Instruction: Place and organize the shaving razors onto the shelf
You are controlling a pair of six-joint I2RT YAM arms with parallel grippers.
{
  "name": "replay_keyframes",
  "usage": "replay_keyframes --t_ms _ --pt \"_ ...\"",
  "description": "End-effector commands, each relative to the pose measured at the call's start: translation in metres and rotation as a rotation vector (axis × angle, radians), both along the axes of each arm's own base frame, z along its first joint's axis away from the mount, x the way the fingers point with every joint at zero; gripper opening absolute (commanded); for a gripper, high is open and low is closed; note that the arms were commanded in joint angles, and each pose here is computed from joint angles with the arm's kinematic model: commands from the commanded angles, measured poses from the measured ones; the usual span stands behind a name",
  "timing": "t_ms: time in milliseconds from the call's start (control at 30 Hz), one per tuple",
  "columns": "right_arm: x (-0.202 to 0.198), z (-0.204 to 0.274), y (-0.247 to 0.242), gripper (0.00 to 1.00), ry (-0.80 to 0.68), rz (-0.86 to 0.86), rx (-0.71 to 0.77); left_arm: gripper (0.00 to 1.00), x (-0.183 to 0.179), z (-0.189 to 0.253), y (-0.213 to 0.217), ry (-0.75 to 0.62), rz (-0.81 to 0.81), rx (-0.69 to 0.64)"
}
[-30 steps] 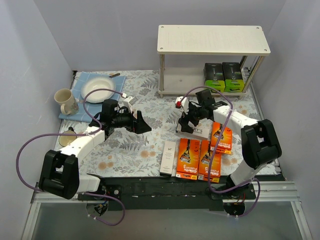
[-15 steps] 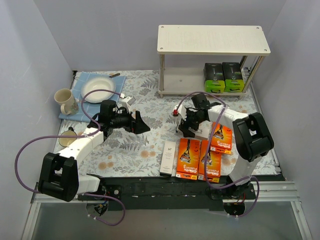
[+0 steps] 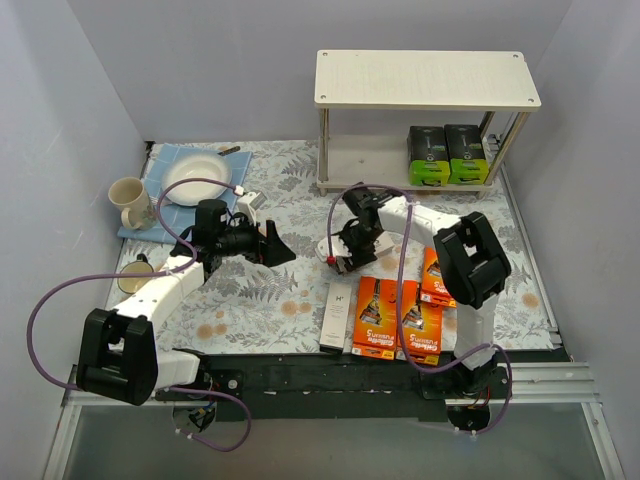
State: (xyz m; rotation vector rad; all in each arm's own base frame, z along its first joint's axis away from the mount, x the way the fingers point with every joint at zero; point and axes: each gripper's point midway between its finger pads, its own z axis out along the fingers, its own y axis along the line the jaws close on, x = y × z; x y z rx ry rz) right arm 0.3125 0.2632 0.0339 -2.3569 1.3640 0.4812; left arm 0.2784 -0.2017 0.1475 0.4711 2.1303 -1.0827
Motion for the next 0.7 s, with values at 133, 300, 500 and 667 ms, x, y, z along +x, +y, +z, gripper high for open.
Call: replay_keyframes --t_ms 133,300,500,667 --pt "0.017 -0.002 -0.004 0.83 -0.569 0.666 -0.051 0.79 -0.003 0.001 0.002 -0.027 -0.037 0.021" --pt "0.045 0.036 -0.008 0.88 -0.628 0.482 0.019 0.78 -0.002 -0.005 -0.002 -0.002 -0.053 0.014" --pt "0.040 0.067 -0.052 0.92 -0.542 0.175 0.081 0.76 -0.003 -0.018 -0.024 -0.008 -0.116 0.055" --pt "0.016 0.070 -0.065 0.91 -0.233 -0.338 0.199 0.73 -0.004 -0.042 -0.055 -0.033 -0.130 0.175"
